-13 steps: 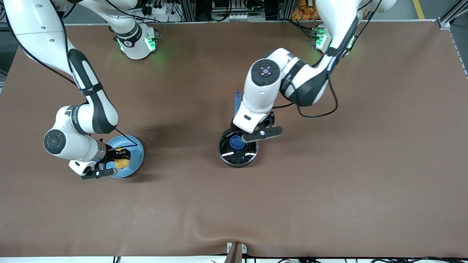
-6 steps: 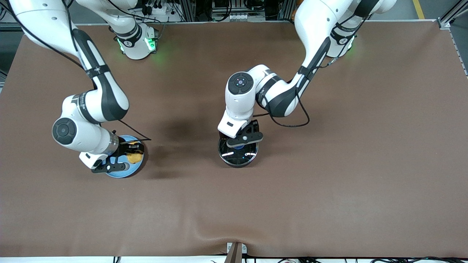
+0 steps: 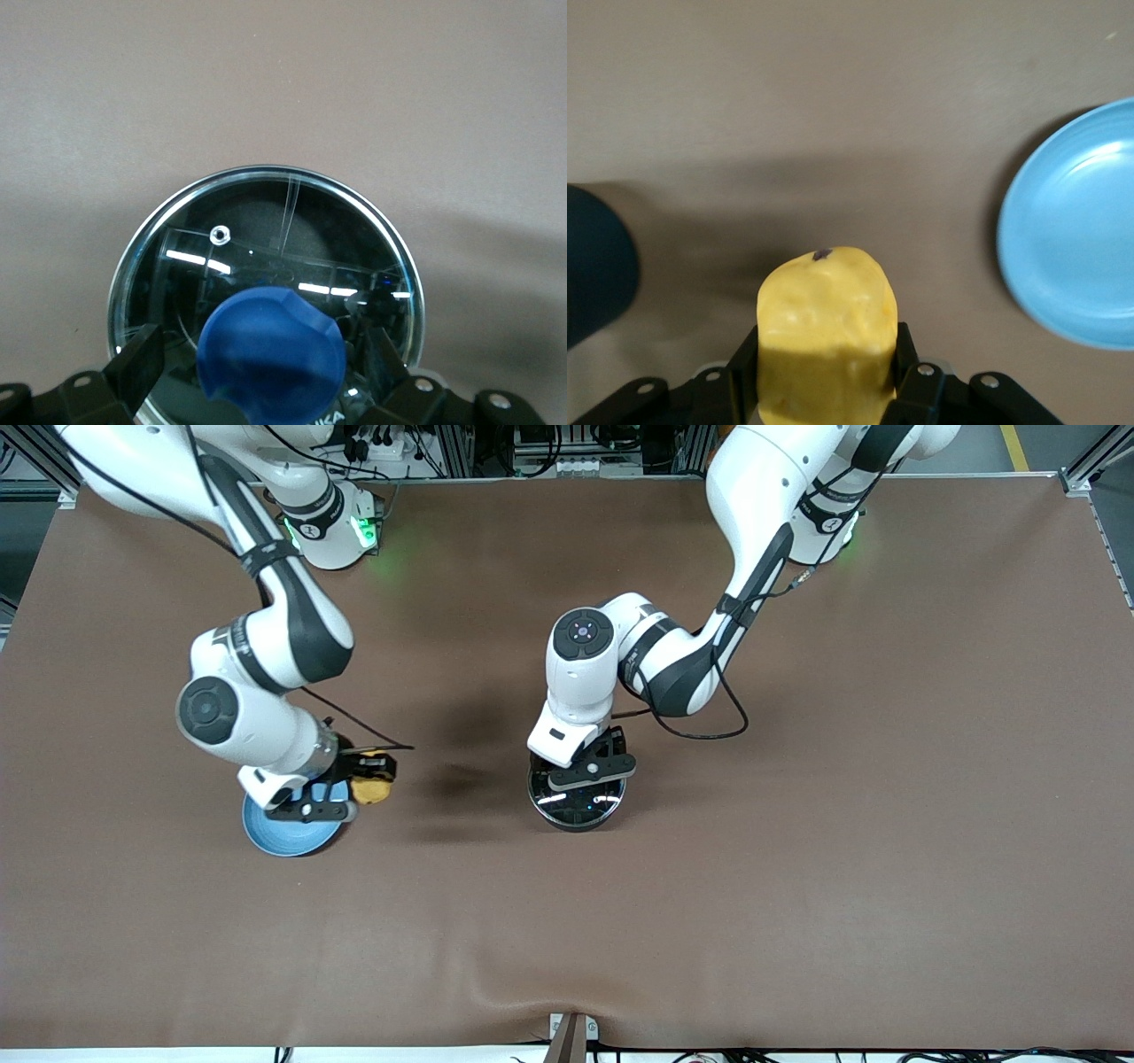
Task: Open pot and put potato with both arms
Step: 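Lift the lid off the pot while the right gripper carries potato over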
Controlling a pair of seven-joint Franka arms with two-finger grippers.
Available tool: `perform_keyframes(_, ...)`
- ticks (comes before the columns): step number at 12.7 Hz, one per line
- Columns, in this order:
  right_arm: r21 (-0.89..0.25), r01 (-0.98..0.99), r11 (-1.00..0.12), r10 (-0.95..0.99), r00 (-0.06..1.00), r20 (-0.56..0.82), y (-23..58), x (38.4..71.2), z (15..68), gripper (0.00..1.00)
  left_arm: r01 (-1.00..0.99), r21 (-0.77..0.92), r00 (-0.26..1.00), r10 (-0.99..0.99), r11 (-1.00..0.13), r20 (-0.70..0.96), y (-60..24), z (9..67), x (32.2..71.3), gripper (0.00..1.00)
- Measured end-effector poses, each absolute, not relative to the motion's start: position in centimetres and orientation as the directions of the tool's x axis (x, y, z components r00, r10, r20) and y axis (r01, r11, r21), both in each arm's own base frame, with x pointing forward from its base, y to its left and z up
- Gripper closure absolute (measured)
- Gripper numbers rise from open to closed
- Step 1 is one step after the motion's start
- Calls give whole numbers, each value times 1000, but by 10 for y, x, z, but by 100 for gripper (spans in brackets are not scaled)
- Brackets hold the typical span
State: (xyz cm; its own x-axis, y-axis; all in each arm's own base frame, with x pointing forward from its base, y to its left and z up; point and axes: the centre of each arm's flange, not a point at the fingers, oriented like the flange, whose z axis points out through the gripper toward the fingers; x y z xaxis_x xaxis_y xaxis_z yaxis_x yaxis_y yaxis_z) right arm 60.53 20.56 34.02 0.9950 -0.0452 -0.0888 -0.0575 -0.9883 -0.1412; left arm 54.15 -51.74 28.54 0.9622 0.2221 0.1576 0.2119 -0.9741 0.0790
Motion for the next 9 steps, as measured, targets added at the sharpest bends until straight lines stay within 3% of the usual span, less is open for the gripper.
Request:
perform_keyframes(2,-149,-86,-985,-72,993,-94,231,596,346,41,216,80,961,227,-973,157,-517,280,542,0)
perform_keyframes(5,-154,-99,-983,-85,992,-93,253,588,351,41,256,96,950,269,-962,158,-519,283,543,33)
perform_keyframes(6,-157,-100,-983,-86,992,-91,261,586,353,41,261,98,948,274,-960,159,-520,285,543,40)
perform_keyframes(9,-171,-86,-982,-74,995,-73,287,578,360,41,270,117,943,287,-956,168,-522,296,546,40)
